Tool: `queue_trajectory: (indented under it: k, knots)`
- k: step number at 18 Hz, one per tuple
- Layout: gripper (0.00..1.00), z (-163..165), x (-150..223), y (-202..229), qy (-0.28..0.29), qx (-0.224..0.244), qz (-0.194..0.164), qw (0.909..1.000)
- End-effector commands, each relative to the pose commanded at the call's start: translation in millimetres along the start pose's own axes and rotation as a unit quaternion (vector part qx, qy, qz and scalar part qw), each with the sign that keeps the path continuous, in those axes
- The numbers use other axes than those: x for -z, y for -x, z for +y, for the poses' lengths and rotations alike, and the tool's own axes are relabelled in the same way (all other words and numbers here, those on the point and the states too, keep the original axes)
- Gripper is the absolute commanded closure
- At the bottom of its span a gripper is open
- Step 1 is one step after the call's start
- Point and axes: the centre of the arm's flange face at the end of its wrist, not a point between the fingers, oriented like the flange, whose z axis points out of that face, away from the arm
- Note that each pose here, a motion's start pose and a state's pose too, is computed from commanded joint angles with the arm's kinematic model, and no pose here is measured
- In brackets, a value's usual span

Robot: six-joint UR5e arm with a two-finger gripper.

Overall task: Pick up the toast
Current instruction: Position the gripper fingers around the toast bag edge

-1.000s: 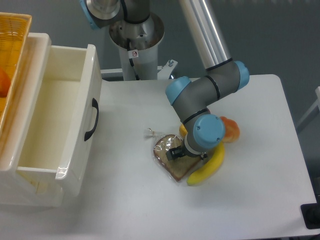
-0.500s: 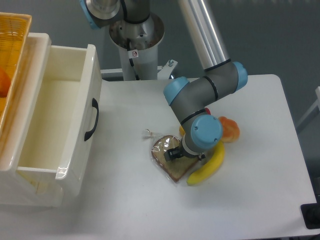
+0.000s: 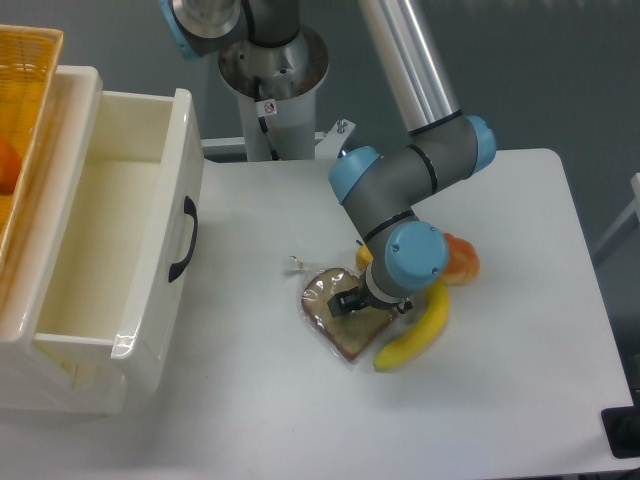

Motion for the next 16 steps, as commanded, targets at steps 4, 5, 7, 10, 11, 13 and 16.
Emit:
queue_trajectory:
  k: [4,5,7,10,11,13,16]
  knots:
    - [0.0,-2.2,-1.4,0.2,0.0,0.001,0.001,1.0]
    - [0.0,-3.4,-1.9,-0.7,0.0,0.0,0.001,1.0]
    - [0.0,-4.9,-3.2,-0.9,0.0,0.0,0.004,1.0]
    - [0.0,-5.2,-6.7,-0.7,0.003,-0.001,0.003,1.0]
    - [0.0,-5.9,-7.0,-0.8,0.003,-0.003,0.004,1.0]
    - [0.04,-5.2,-4.2,-0.9,0.001,-0.006,0.004,1.0]
    - [0.15,-5.0,-1.7,0.0,-0.001,-0.006,0.004,1.0]
